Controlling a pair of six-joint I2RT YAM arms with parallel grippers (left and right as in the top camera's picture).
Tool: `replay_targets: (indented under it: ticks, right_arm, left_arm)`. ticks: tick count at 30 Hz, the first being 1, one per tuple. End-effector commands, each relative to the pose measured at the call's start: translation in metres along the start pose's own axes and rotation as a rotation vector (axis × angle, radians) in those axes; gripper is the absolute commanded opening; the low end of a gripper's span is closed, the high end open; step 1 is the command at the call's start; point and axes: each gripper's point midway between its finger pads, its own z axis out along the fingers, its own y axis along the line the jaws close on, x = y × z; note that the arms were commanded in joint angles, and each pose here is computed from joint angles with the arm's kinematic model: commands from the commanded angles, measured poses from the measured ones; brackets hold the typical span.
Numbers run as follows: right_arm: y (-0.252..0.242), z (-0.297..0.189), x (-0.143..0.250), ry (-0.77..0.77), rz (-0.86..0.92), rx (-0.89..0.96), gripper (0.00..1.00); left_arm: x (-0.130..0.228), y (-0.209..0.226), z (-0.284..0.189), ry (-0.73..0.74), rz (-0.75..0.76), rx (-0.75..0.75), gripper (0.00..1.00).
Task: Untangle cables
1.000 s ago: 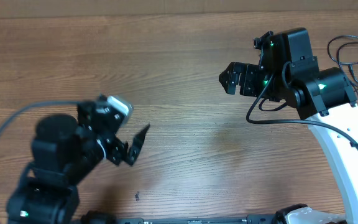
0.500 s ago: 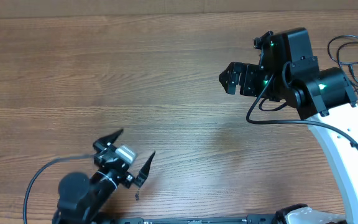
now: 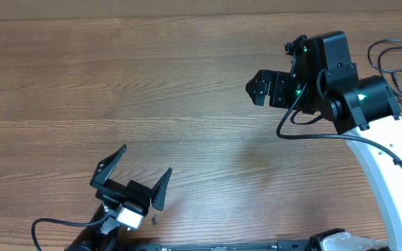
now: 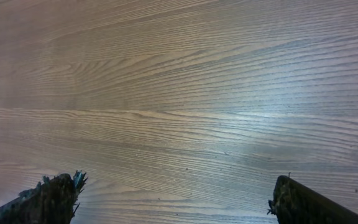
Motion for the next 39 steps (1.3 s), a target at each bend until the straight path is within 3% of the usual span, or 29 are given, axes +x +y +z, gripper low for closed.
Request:
replay_targets:
  ticks: [1, 5, 12, 17, 20, 39]
  right_arm:
    - [0.004, -0.005, -0.003, -0.020, -0.016, -0.009, 1.00]
    - [0.004, -0.005, -0.003, -0.020, -0.016, -0.008, 1.00]
    - [0.004, -0.005, -0.003, -0.020, -0.016, -0.009, 1.00]
    - [0.004, -0.005, -0.003, -0.020, -0.016, -0.008, 1.00]
    - [0.004, -0.005, -0.003, -0.020, -0.016, -0.009, 1.00]
    - [0.004, -0.005, -0.003, -0.020, -0.016, -0.008, 1.00]
  left_arm:
    - [0.006, 0.005, -0.002, 0.024, 0.028, -0.023, 1.00]
    - [0.035, 0.013, -0.006, 0.142, -0.002, -0.069, 0.99]
    - [0.117, 0.042, -0.041, 0.514, -0.090, -0.314, 1.00]
    - [0.165, 0.032, -0.076, 0.763, -0.148, -0.348, 1.00]
    - [0.166, 0.043, -0.082, 0.774, -0.133, -0.404, 1.00]
    - [0.166, 0.042, -0.082, 0.775, -0.133, -0.403, 1.00]
